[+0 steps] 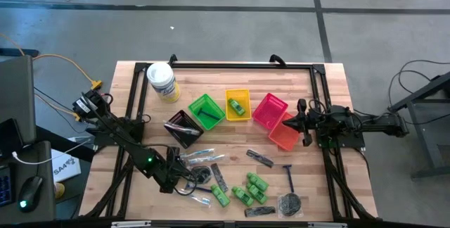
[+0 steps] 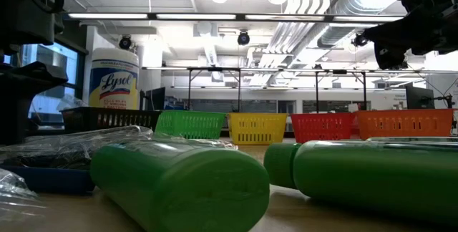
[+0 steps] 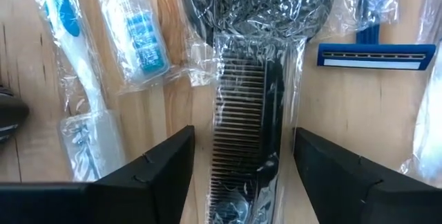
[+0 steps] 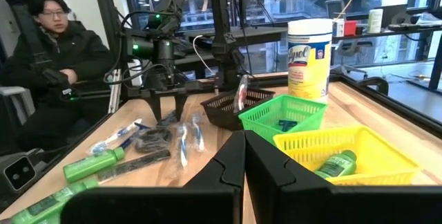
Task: Pick & Place Travel size toiletries
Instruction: Put the left black hair comb into the red bin
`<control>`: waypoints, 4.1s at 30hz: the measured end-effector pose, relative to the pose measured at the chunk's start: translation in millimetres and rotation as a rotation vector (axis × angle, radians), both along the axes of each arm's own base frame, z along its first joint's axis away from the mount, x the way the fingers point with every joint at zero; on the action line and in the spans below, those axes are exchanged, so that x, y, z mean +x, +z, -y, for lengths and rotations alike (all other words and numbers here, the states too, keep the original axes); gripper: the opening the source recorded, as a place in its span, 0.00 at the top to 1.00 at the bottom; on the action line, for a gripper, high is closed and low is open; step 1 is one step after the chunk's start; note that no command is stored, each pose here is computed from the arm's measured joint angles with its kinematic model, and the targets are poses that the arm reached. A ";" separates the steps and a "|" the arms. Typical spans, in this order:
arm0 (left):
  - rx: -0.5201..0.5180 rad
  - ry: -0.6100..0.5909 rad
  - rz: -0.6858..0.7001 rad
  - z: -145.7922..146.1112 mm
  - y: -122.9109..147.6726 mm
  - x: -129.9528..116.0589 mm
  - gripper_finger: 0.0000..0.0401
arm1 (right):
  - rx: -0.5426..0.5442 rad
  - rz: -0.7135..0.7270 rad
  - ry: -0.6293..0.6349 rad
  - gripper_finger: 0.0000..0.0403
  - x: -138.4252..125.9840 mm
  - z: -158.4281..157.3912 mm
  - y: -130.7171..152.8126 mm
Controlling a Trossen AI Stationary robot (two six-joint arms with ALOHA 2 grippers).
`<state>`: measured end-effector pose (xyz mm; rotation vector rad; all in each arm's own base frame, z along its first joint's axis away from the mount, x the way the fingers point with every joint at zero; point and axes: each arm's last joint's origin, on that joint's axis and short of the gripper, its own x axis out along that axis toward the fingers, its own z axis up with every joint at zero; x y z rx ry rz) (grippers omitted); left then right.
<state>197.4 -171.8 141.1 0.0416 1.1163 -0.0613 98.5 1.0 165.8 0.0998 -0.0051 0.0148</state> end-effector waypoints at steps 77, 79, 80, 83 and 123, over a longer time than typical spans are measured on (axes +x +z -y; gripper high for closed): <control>-0.033 -0.306 0.911 -105.3 45.2 -107.0 0.69 | -0.025 -0.005 0.015 1.00 0.0 -0.4 -0.5; -0.037 -0.303 0.912 -105.1 43.6 -106.9 0.69 | -0.025 -0.005 0.016 1.00 0.0 -0.5 -0.7; -0.038 -0.303 0.915 -105.1 43.6 -106.8 0.69 | -0.025 -0.005 0.017 1.00 0.0 -0.5 -0.7; -0.034 -0.304 0.914 -105.1 43.4 -106.8 0.69 | -0.025 -0.005 0.017 1.00 0.0 -0.5 -0.6; 0.074 0.092 0.990 -89.0 151.5 25.8 0.69 | -0.026 -0.001 0.023 1.00 0.0 -0.7 -0.2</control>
